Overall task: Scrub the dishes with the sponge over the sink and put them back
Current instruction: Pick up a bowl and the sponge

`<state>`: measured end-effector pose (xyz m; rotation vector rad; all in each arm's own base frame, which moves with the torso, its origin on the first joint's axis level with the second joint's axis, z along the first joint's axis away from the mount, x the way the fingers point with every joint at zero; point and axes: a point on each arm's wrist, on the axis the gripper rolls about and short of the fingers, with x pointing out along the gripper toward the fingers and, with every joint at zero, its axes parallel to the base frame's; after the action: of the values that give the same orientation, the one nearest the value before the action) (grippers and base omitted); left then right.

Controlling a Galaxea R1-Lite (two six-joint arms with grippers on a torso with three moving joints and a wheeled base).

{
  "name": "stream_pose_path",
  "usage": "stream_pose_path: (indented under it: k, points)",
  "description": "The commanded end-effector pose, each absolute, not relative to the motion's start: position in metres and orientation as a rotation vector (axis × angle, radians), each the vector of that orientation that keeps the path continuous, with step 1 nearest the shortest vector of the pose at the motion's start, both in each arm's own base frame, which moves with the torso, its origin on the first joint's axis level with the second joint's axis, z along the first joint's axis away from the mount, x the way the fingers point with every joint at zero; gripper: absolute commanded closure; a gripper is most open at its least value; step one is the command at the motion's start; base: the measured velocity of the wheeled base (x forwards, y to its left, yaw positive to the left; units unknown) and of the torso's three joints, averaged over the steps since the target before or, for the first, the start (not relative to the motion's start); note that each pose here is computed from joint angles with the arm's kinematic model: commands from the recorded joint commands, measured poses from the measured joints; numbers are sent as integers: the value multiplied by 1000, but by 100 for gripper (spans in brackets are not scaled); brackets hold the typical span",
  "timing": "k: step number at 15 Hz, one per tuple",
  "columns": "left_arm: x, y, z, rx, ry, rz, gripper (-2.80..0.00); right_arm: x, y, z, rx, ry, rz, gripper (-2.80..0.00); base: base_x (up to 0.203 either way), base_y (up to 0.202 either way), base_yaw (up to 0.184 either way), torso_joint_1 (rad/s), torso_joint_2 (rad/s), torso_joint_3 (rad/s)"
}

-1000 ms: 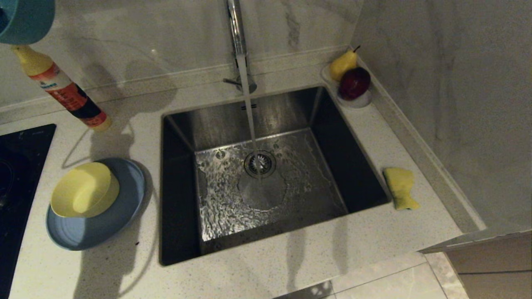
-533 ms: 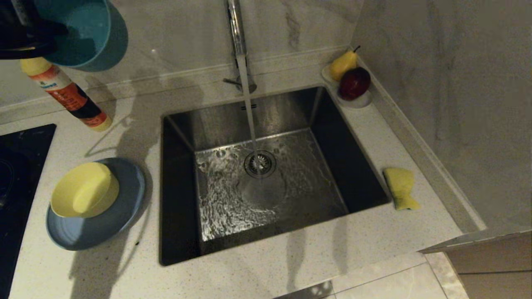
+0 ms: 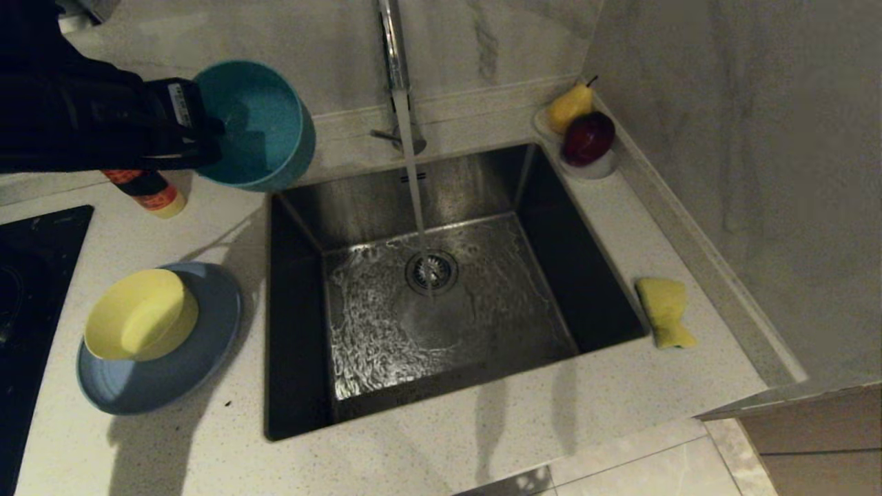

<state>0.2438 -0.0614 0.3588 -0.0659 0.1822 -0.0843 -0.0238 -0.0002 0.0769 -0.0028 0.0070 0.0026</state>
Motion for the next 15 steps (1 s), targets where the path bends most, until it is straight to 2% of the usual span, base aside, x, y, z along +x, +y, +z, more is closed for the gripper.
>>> stream_pose_path:
  k: [1,7,15]
  points:
    - [247,-76,344,-75,239,-124,0,-24,0,77,-3,6,3,0,0,0,0,0,0,0]
    - [241,-111,326,-78,307,-182,0,-24,0,77,-4,5,3,0,0,0,0,0,0,0]
    - [241,-110,275,-101,445,-157,0,-24,0,76,-45,15,2,0,0,0,0,0,0,0]
